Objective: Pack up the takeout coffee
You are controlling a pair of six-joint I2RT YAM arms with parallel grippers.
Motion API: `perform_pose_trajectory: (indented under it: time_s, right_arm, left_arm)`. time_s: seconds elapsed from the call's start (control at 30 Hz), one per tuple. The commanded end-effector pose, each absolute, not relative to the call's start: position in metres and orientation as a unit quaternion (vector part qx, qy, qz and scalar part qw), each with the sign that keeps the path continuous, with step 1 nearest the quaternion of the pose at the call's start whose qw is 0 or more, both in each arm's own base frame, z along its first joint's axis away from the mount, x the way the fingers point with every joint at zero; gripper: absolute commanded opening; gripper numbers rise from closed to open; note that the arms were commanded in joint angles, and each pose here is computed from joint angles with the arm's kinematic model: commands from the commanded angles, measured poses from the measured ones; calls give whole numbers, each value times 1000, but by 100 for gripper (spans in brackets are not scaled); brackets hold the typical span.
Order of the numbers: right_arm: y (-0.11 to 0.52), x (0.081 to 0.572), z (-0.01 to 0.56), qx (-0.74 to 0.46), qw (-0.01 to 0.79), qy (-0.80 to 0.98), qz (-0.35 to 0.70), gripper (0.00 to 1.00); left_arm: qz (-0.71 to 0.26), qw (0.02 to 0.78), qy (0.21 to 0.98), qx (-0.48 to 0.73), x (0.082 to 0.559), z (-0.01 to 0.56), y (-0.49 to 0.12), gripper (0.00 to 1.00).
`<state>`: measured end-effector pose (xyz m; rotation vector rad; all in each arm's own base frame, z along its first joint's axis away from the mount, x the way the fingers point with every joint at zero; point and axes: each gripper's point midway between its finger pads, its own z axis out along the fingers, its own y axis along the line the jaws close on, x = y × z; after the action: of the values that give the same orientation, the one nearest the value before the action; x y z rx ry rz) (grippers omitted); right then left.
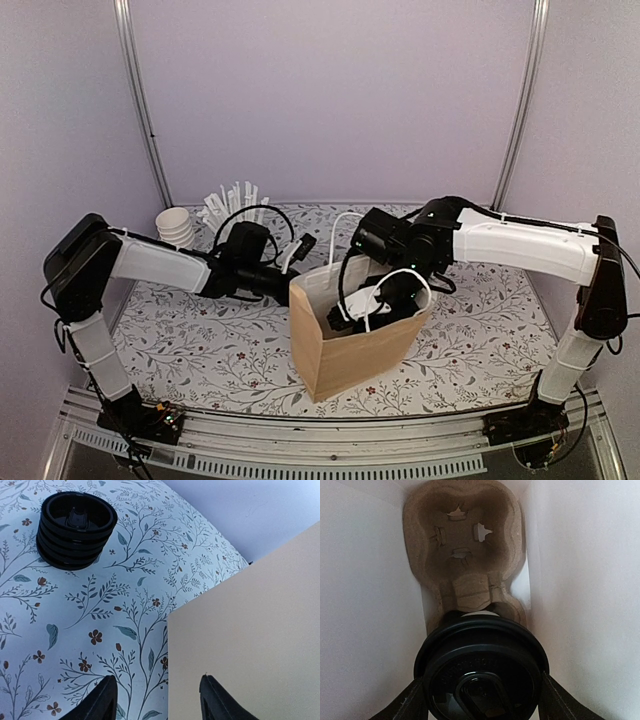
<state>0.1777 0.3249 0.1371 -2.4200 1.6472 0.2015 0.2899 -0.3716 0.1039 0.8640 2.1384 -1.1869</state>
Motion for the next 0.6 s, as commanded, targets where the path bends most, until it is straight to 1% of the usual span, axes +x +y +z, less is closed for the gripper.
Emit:
perform_pose_trajectory:
  time_s: [0.0, 0.2, 0.57]
  right_arm:
    - [300, 158, 92, -824, 18, 561, 78, 31]
    - [295, 152, 78, -822, 3, 563, 88, 31]
    - [291, 147, 72, -817, -7, 569, 92, 30]
  left_arm:
    - [-439, 288, 790, 317, 293, 116, -366, 59]
    - [-438, 290, 791, 313, 289, 120, -361, 59]
    - [-429, 300, 795, 307, 285, 127, -352, 59]
